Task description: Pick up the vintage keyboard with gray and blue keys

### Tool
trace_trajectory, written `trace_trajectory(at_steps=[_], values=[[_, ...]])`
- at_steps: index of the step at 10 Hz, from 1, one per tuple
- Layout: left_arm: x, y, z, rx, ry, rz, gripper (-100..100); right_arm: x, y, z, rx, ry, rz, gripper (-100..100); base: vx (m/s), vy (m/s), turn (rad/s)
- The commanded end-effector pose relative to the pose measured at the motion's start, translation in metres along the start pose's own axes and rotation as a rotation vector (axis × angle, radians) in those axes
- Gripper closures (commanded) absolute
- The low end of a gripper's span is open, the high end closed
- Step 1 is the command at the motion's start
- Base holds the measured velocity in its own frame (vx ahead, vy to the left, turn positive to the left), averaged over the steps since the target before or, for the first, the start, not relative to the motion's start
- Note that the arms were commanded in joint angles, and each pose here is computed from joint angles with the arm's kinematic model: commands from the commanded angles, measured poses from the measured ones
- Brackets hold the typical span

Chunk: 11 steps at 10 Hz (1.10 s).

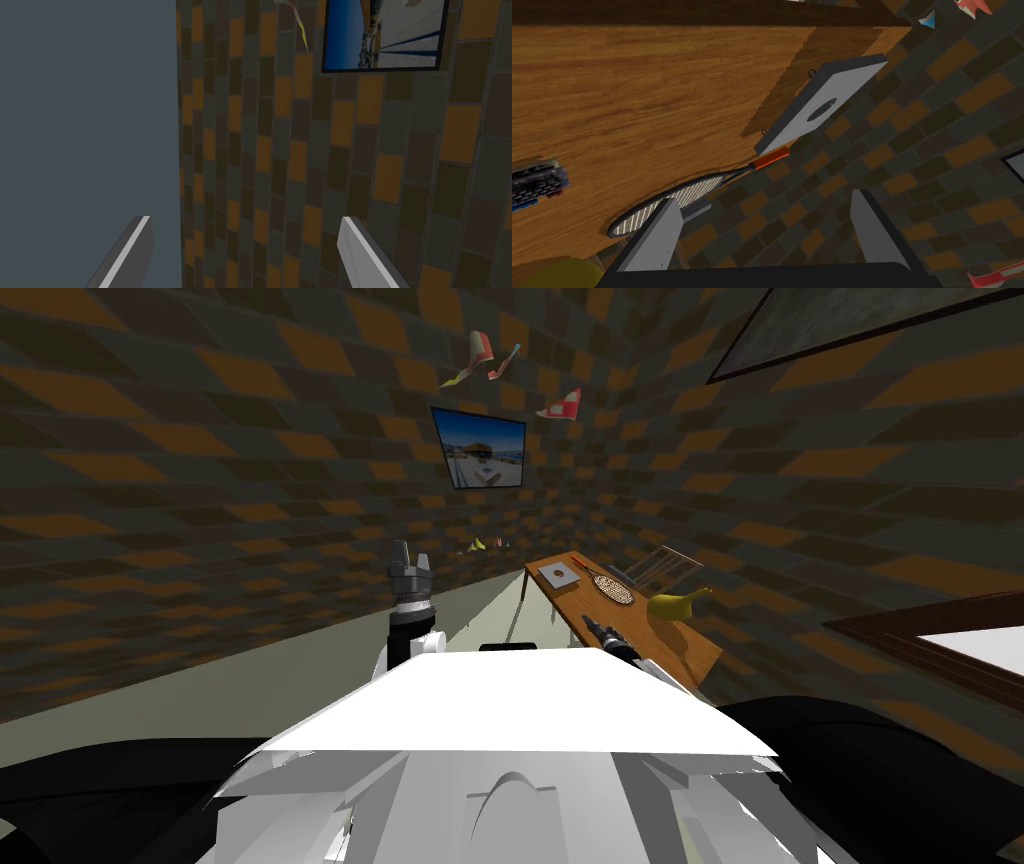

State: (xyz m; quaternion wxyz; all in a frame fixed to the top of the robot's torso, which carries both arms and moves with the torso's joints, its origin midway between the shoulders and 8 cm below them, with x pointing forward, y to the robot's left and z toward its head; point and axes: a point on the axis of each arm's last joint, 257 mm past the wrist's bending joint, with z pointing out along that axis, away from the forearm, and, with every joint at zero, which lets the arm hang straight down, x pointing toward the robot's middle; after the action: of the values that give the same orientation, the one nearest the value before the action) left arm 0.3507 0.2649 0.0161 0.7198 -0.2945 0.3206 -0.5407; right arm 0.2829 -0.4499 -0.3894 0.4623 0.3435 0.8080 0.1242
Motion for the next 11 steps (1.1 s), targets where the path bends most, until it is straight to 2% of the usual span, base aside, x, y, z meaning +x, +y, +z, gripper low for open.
trace_trajectory(at_steps=[1,2,3,5,6,9,10,11], values=[[0.0,0.0,0.0,0.0,0.0,0.0,0,0.015,-0.041,-0.009,0.09,0.056,-0.068,-100,0.133,0.039,0.13],[0.0,0.0,0.0,0.0,0.0,0.0,0,0.025,-0.069,-0.017,0.144,0.096,-0.122,-100,0.151,0.042,0.177],[0.0,0.0,0.0,0.0,0.0,0.0,0,0.023,-0.07,-0.017,0.144,0.097,-0.126,-100,0.091,0.022,0.031],[0.0,0.0,0.0,0.0,0.0,0.0,0,0.042,-0.119,-0.036,0.234,0.182,-0.235,-100,0.083,0.0,0.116],[0.0,0.0,0.0,0.0,0.0,0.0,0,0.042,-0.122,-0.037,0.241,0.183,-0.236,-100,0.084,-0.012,0.061],[0.0,0.0,0.0,0.0,0.0,0.0,0,0.064,-0.187,-0.075,0.343,0.315,-0.406,-100,0.099,-0.044,0.139],[0.0,0.0,0.0,0.0,0.0,0.0,0,0.069,-0.191,-0.078,0.351,0.327,-0.407,-100,0.072,-0.05,0.053],[0.0,0.0,0.0,0.0,0.0,0.0,0,0.078,-0.21,-0.094,0.375,0.378,-0.463,-100,0.055,-0.05,0.094]])
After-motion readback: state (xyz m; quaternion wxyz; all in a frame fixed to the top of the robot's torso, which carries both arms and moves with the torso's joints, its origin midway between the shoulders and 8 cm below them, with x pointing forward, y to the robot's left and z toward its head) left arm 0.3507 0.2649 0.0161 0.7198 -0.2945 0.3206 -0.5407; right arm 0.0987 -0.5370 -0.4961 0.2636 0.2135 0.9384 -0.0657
